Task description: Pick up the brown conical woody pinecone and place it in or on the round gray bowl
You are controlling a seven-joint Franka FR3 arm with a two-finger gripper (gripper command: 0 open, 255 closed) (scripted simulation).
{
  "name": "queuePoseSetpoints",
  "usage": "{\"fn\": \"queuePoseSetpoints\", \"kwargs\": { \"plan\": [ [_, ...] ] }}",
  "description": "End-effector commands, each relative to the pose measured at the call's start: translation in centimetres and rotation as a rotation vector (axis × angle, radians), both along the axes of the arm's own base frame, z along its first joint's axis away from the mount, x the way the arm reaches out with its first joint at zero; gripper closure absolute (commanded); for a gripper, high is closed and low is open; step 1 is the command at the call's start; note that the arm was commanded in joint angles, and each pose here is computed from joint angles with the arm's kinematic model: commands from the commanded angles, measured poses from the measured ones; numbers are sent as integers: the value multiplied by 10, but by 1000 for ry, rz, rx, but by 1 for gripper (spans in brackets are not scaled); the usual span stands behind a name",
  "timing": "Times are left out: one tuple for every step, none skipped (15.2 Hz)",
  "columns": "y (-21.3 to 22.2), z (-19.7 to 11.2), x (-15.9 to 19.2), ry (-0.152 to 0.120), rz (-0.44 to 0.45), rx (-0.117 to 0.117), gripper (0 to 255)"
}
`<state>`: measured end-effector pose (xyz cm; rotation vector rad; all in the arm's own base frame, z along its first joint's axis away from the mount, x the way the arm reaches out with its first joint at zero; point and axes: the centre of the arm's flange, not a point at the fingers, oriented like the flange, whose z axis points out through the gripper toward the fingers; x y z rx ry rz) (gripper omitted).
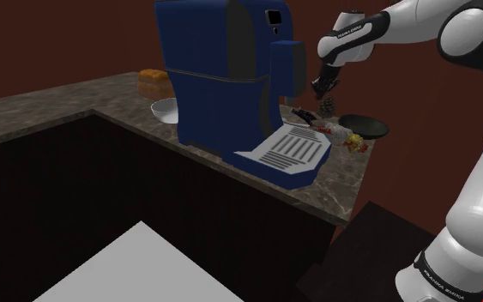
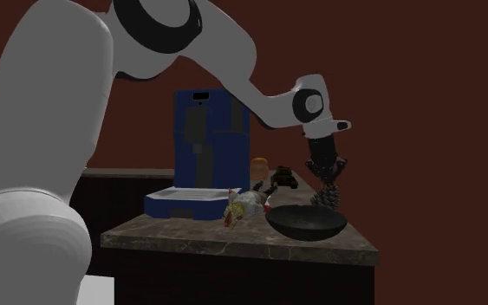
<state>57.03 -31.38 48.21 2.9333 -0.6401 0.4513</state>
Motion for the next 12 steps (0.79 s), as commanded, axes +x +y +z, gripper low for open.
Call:
{"fn": "queuePoseSetpoints", "kwargs": {
  "plan": [
    [-7,-17,-3,30,-10,12,255],
    [-5,-17,-5,30,-10,12,255],
    [-4,-19,-8,30,-9,12,255],
    [0,-10,-4,12,0,4,255],
    [0,-10,-4,12,0,4,0],
    [-4,-3,-20,-22,-17,27,0],
    [-7,4,-35,-56,-34,50,0],
    [-10,10,-51,-90,-50,73,0],
    [-13,15,-67,-124,-67,96,0],
    [-15,20,-83,-158,-84,119,0],
    [-16,20,-85,-163,-86,122,0],
    [-16,16,-83,-163,-86,122,0]
  ]
}}
